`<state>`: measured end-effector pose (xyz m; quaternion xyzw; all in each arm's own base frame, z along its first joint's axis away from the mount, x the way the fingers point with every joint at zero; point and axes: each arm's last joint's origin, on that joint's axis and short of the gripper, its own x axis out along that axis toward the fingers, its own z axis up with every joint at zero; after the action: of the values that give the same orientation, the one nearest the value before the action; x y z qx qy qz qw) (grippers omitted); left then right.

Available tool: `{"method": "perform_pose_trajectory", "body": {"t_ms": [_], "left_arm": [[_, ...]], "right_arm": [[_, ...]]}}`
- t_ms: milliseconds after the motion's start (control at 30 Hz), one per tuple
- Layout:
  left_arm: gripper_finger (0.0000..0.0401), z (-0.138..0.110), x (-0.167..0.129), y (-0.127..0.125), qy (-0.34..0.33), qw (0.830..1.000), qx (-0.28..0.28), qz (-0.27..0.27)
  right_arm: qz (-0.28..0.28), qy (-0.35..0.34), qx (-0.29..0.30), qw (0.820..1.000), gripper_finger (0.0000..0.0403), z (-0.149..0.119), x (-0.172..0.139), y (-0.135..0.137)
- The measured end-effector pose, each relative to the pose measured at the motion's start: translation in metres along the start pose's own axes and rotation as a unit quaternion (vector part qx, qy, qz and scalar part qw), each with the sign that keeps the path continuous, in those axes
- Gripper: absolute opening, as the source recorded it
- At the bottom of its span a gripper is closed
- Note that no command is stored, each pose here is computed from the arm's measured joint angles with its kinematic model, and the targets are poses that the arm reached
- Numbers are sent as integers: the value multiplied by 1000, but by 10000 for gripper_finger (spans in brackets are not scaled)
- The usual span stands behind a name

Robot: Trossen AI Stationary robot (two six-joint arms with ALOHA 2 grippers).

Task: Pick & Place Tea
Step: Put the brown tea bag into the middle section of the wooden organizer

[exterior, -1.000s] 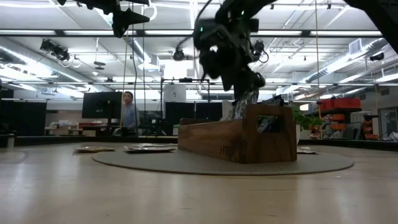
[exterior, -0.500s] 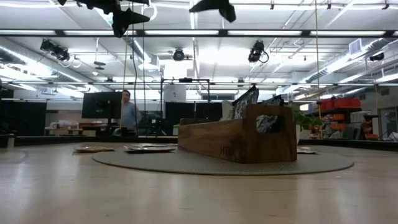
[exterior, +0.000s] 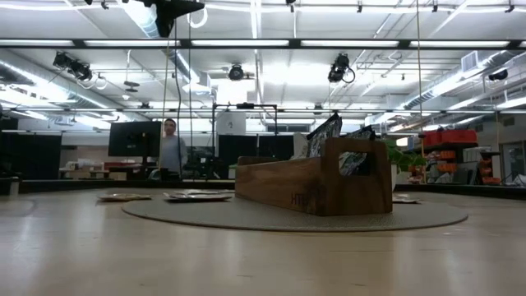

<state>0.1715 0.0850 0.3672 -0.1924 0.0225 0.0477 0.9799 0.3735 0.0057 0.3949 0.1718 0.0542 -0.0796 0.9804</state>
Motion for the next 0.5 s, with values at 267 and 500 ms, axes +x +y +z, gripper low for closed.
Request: {"method": "perform_pose_trajectory", "body": {"t_ms": [267, 500], "left_arm": [[220, 1, 0, 0, -5, 1000, -24, -1], [220, 1, 0, 1, -9, 1000, -26, 16]], "right_arm": [[0, -13, 64, 998, 157, -51, -51, -33], [-60, 126, 58, 988, 157, -123, -112, -73]]}}
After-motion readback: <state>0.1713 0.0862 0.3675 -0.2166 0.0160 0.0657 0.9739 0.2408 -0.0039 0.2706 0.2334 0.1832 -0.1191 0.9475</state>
